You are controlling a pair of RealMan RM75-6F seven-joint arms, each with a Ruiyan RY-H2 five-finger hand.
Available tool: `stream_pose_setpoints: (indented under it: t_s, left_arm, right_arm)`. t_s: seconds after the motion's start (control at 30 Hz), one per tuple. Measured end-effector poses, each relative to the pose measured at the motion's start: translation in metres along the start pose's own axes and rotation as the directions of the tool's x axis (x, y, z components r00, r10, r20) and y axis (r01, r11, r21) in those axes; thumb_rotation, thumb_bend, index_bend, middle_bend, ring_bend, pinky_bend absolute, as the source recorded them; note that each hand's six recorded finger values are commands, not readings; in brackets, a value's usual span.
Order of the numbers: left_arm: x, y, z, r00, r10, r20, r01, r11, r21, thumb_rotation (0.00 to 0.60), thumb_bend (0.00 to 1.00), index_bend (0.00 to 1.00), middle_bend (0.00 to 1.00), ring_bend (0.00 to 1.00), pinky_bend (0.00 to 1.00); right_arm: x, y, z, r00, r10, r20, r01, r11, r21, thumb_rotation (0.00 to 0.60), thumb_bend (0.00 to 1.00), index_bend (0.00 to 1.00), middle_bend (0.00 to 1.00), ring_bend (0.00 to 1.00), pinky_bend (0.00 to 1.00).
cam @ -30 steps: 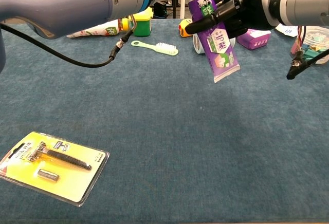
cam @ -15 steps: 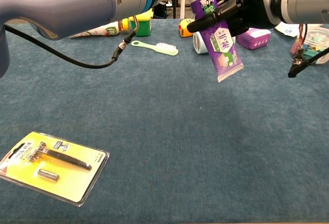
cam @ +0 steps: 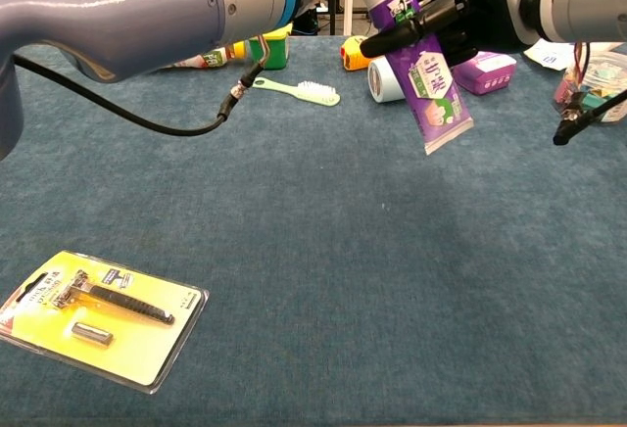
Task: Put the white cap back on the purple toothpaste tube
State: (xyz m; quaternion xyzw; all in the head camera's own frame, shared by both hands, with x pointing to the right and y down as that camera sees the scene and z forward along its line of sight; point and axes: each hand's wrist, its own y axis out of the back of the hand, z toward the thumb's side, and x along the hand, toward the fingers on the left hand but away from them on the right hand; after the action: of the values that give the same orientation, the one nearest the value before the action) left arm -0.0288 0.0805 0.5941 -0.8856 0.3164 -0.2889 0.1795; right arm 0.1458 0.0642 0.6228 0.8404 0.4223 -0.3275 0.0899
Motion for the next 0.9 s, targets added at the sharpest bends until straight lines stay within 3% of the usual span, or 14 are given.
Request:
stream_pose_setpoints:
  t_s: [0.3, 0.67, 0.9]
  left_arm:
    - [-0.001, 0.016, 0.001, 0.999, 0.037, 0.007, -0.037, 0.999, 0.008, 0.000, 0.06, 0.02, 0.00, 0.00, 0.08]
    - [-0.012, 0.063, -0.003, 0.994, 0.108, 0.012, -0.108, 0.992, 0.068, 0.000, 0.06, 0.02, 0.00, 0.00, 0.08]
    - [-0.033, 0.086, -0.017, 0.992, 0.127, -0.010, -0.124, 0.984, 0.128, 0.000, 0.06, 0.02, 0.00, 0.00, 0.08]
  right_arm:
    - [0.001, 0.001, -0.009, 1.000, -0.001, 0.020, 0.000, 0.999, 0.038, 0.600, 0.26, 0.87, 0.93, 1.00, 1.00]
    - [0.001, -0.001, -0.025, 0.998, 0.017, 0.057, -0.026, 0.988, 0.152, 0.600, 0.26, 0.87, 0.93, 1.00, 1.00]
    - [-0.001, -0.004, -0.040, 0.995, 0.037, 0.098, -0.069, 0.935, 0.347, 0.600, 0.26, 0.86, 0.92, 1.00, 0.96]
